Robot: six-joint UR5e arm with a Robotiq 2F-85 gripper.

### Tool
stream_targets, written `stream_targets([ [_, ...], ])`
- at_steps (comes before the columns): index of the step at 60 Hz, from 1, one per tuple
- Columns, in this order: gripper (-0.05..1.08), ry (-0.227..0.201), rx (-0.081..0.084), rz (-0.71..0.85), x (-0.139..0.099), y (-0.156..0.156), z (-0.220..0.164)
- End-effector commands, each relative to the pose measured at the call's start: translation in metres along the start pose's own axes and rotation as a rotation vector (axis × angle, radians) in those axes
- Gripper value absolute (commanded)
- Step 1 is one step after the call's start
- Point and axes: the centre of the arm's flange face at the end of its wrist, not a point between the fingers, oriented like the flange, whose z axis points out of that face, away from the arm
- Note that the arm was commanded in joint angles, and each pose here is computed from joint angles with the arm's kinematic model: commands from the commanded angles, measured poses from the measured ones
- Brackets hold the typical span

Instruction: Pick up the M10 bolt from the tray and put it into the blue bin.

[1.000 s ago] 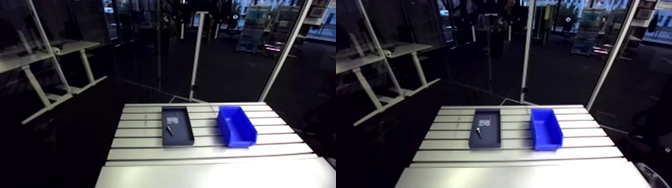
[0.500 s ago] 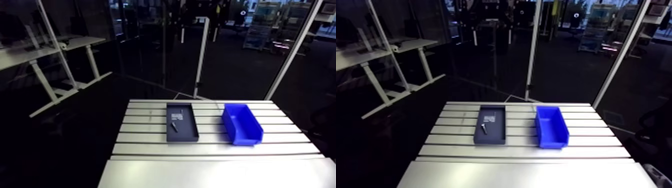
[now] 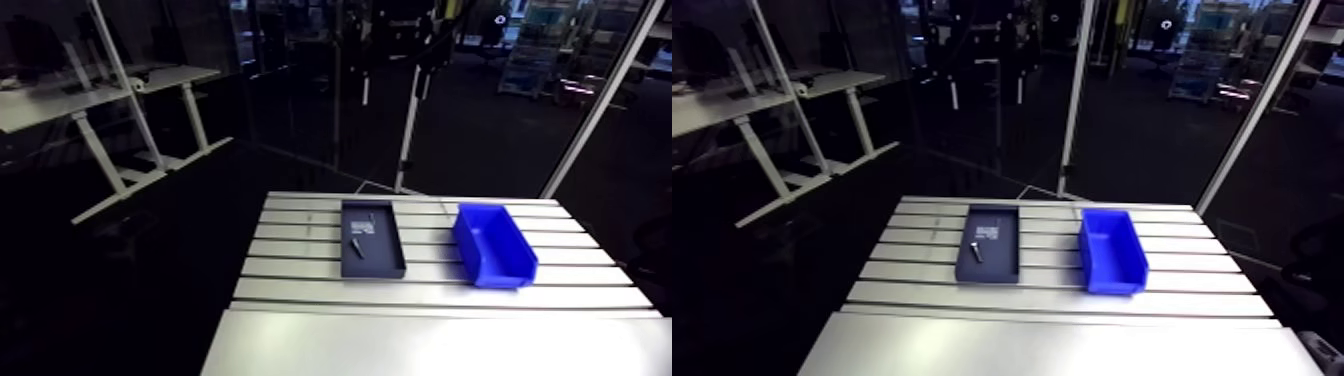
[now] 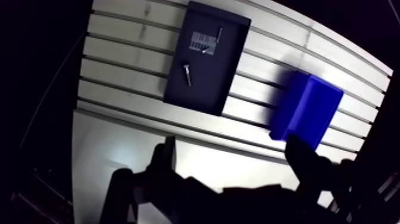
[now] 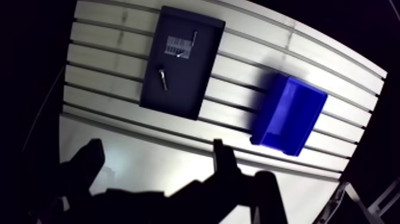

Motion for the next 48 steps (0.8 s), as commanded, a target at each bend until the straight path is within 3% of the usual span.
stream_targets([
  [1, 0.01, 0.000, -0.002, -0.032, 0.000, -0.004, 0.012],
  [11, 0.01, 0.008, -0.004, -0.046, 0.001, -0.004, 0.022],
  [25, 0.01, -0.024, 0.003, -0.104, 0.006, -0.012, 0.059],
  [31, 0.01, -0.007, -0.021, -0.162, 0.009, -0.018, 0.070],
  [34, 0.01, -0.003, -0.045, -0.203, 0.012, -0.023, 0.078],
  [35, 0.01, -0.003, -0.045, -0.203, 0.012, -0.023, 0.078],
  [36, 0.01, -0.005, -0.058, -0.217, 0.013, -0.025, 0.082],
  [40, 0.01, -0.015, -0.076, -0.238, 0.015, -0.030, 0.092],
  [48, 0.01, -0.052, -0.071, -0.255, 0.015, -0.037, 0.113],
])
